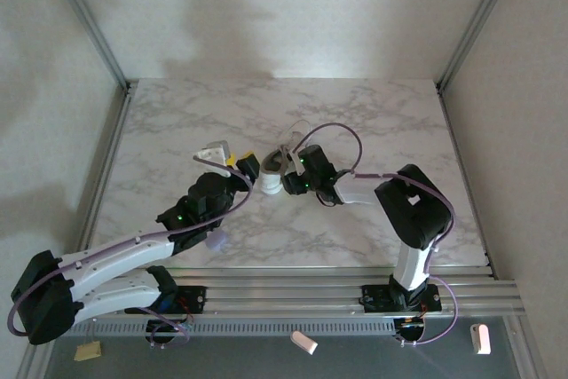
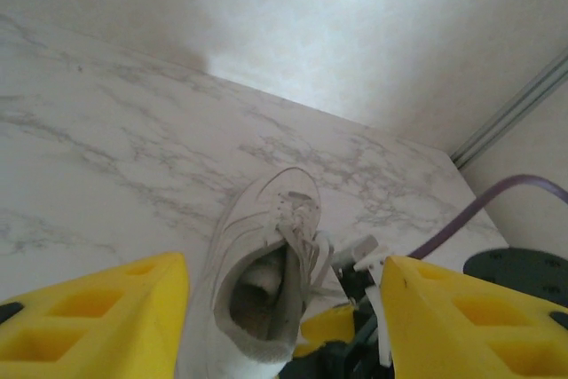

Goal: Tie the shoes

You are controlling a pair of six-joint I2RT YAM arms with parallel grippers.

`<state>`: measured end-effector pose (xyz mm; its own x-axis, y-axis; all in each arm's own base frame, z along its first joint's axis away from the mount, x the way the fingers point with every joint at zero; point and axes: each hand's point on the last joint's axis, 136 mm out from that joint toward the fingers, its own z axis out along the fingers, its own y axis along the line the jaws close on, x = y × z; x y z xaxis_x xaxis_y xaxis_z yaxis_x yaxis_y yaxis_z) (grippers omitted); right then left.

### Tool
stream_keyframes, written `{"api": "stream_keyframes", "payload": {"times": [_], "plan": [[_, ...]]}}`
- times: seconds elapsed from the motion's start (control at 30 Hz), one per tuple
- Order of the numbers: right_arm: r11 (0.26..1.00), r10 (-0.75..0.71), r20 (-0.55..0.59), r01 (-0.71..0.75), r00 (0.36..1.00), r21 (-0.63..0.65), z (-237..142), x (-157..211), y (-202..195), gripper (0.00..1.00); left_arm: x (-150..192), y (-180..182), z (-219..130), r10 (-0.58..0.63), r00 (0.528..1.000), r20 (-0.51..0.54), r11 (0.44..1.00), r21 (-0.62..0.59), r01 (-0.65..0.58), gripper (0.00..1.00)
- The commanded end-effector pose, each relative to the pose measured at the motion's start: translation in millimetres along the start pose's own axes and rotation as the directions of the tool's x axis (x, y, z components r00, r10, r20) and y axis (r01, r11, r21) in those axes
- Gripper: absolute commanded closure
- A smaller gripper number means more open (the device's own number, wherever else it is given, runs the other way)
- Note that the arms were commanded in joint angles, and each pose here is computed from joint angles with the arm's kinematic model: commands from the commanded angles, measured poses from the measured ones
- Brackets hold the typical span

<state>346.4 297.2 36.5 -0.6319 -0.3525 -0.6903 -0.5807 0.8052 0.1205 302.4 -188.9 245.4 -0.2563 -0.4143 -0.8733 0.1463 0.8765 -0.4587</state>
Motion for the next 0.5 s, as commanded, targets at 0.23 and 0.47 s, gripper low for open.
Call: {"api": "stream_keyframes", "payload": {"times": [0.23, 0.47], "plan": [[0.995, -0.054, 0.027, 0.051, 0.998, 0.085, 31, -25, -11, 0.51, 2, 12, -2, -0.019, 1.0, -0.001, 0.999, -0.042, 0.019, 0.41], [0.996, -0.051, 0.039, 0.048, 0.998, 0.082, 38, -37, -11, 0.71, 7, 16, -4, -0.026, 1.0, -0.01, 0.998, -0.049, 0.026, 0.41]]}}
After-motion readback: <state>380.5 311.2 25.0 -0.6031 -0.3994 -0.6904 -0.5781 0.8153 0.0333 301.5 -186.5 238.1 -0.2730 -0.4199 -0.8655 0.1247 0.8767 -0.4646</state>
